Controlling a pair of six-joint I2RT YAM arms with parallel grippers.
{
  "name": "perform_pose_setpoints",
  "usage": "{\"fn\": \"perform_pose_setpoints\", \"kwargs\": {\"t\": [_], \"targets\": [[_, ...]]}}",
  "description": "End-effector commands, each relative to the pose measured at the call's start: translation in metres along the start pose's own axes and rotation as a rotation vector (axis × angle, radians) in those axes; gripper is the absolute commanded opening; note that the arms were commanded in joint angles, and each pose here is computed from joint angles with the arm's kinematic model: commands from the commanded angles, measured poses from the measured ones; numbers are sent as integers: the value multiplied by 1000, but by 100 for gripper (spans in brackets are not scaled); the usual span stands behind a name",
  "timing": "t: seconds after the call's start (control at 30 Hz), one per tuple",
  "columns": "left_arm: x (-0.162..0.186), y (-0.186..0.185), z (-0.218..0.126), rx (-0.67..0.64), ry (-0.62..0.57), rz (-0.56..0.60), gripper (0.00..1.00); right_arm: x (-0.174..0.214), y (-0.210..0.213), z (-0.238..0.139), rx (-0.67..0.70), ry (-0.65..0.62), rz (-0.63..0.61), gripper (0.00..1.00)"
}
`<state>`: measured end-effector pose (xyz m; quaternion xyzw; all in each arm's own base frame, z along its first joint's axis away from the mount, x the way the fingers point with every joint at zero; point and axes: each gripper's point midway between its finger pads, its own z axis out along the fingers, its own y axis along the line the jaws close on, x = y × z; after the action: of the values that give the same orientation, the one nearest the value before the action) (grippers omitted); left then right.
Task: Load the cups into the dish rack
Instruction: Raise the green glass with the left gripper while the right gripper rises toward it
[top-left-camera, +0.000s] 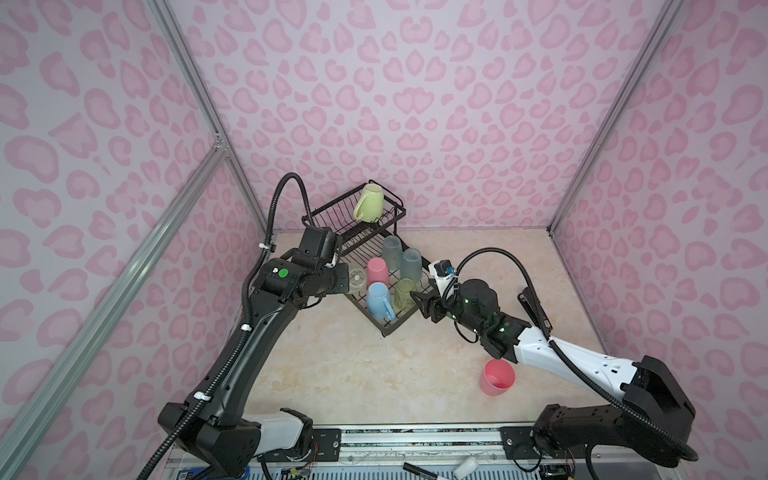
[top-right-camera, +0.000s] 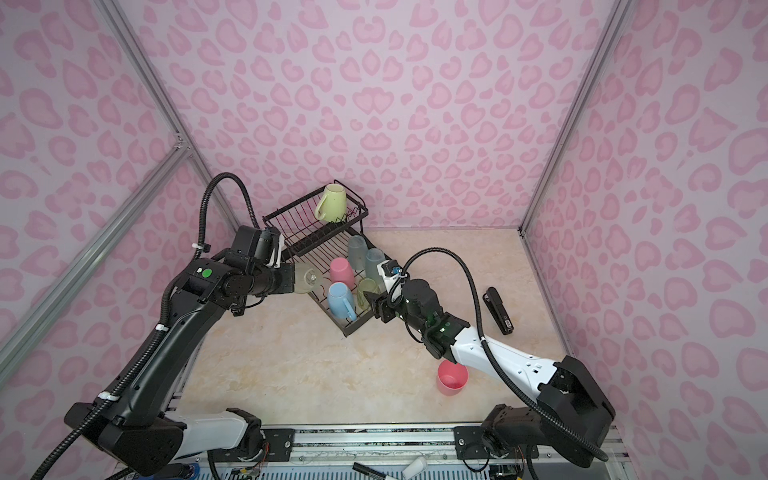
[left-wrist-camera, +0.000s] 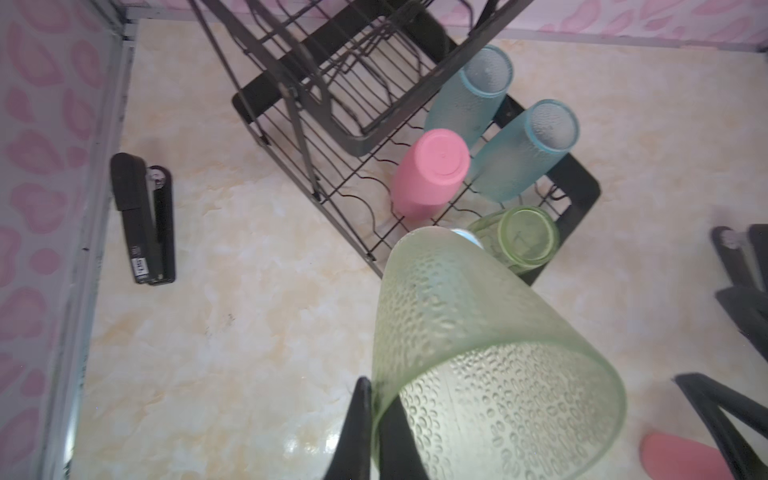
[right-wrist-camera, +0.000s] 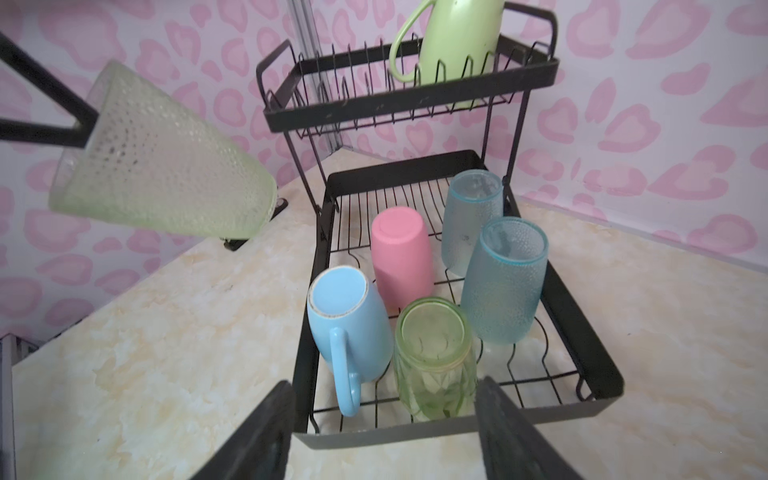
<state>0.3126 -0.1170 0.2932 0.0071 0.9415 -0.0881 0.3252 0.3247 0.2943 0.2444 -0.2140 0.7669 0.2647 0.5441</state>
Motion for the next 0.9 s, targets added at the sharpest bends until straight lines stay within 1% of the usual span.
{"fn": "perform_pose_setpoints", "kwargs": {"t": [0.0, 0.17, 0.3, 0.43, 0.53, 0.63, 0.77, 0.87], "targets": [[-25, -45, -9, 252, -60, -18, 3, -12, -8, 0, 6, 5, 102, 68], [-57, -79, -15, 425, -124, -25, 3, -51, -31, -9, 38, -41, 261, 69], [-87, -96, -21, 502, -207, -17, 3, -77, -62, -15, 95, -76, 397, 69], [-112, -126, -32, 677, -298, 27, 3, -104, -98, -20, 104, -139, 582, 70], [-129, -139, -38, 754, -379, 52, 3, -120, -114, -21, 65, -184, 713, 71], [-138, -150, -38, 810, -416, 76, 3, -133, -121, -18, 5, -216, 831, 73], [-142, -164, -30, 834, -463, 117, 3, -147, -127, -17, -74, -259, 984, 74], [-141, -173, -21, 842, -481, 145, 3, -159, -130, -16, -113, -285, 1051, 76]]}}
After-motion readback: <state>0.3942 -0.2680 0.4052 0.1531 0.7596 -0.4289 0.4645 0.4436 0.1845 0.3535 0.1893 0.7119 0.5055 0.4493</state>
